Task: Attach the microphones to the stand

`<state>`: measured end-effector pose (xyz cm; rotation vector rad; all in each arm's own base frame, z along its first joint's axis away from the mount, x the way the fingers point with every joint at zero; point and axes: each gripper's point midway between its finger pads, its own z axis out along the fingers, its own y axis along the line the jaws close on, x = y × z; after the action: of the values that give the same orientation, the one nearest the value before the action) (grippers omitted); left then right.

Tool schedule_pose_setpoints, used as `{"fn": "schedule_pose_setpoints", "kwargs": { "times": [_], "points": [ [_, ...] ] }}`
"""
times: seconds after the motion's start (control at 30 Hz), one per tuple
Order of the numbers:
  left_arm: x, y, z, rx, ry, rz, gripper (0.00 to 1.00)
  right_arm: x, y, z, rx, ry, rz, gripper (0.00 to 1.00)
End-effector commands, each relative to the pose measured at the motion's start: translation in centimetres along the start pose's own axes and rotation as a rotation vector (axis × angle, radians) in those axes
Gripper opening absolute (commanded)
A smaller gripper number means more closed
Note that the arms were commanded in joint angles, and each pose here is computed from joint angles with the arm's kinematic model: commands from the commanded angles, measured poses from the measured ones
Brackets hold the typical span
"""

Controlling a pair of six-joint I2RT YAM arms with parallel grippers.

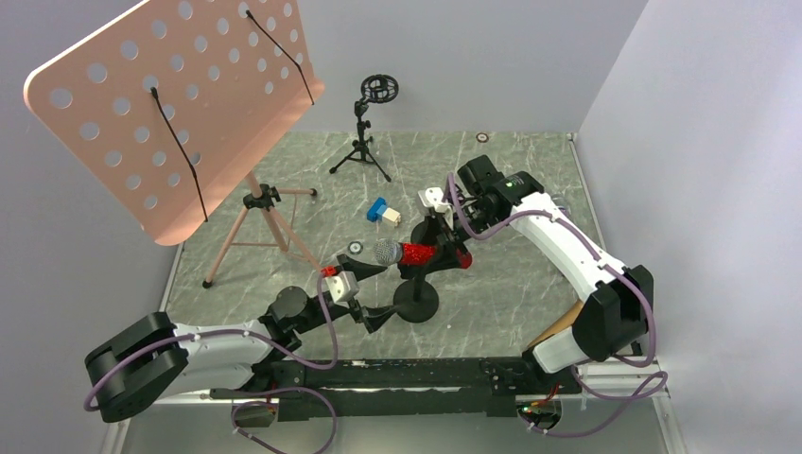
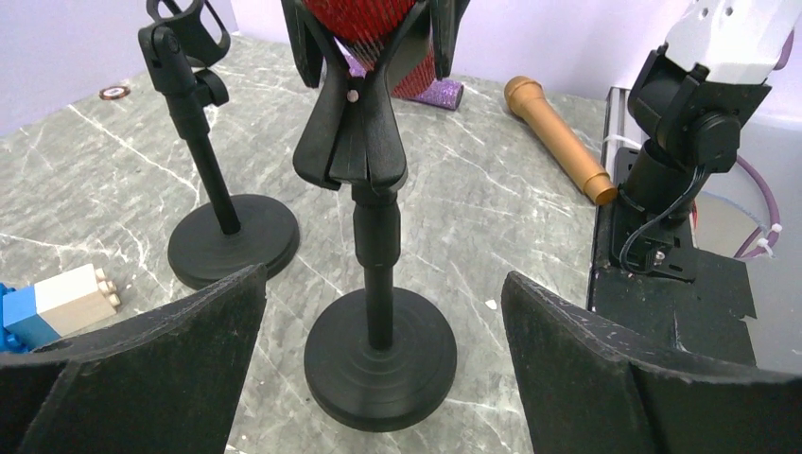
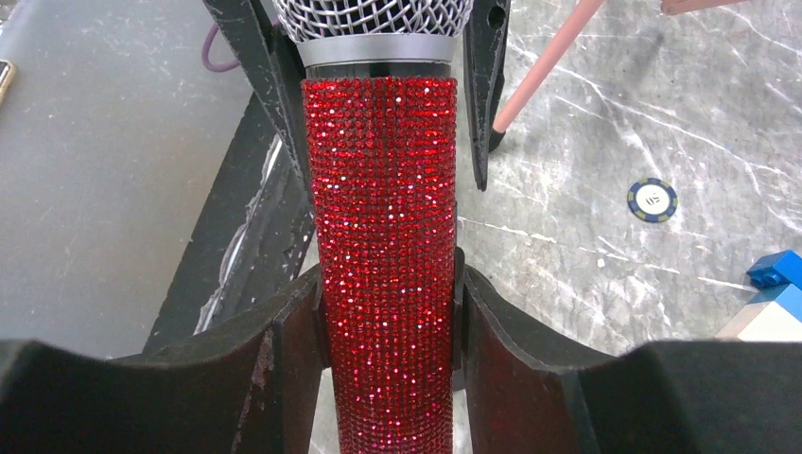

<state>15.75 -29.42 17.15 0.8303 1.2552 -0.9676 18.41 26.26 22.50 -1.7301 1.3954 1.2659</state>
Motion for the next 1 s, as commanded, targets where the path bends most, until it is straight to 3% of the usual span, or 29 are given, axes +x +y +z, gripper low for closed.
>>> {"fn": "schedule_pose_setpoints", "kwargs": {
  "times": [0.0,0.27,0.6,0.8,0.97],
  "points": [
    [-1.0,-0.1,-0.1,0.001,-0.028,0.025,0.98,-1.9,0.6,-0.6,0.019,-0.024,-0.075,0.32],
    [-1.3,0.0,-0.4,-0.005,-0.031,0.041,0.98,-2.9,2.6,-2.5,0.078,-0.001,-0.088,0.3],
    [-1.5,-0.1,-0.5,0.002,-0.035,0.05,0.98,-1.7,2.2,-8.6,0.27,0.019,-0.007,0.3],
    [-1.8,-0.1,-0.6,0.003,-0.045,0.055,0.98,-0.6,-0.2,-13.4,0.445,0.086,0.05,0.3],
    [-2.4,-0.2,-0.8,0.005,-0.059,0.057,0.98,0.5,-3.3,-19.6,0.613,0.071,0.094,0.3]
  ]
}}
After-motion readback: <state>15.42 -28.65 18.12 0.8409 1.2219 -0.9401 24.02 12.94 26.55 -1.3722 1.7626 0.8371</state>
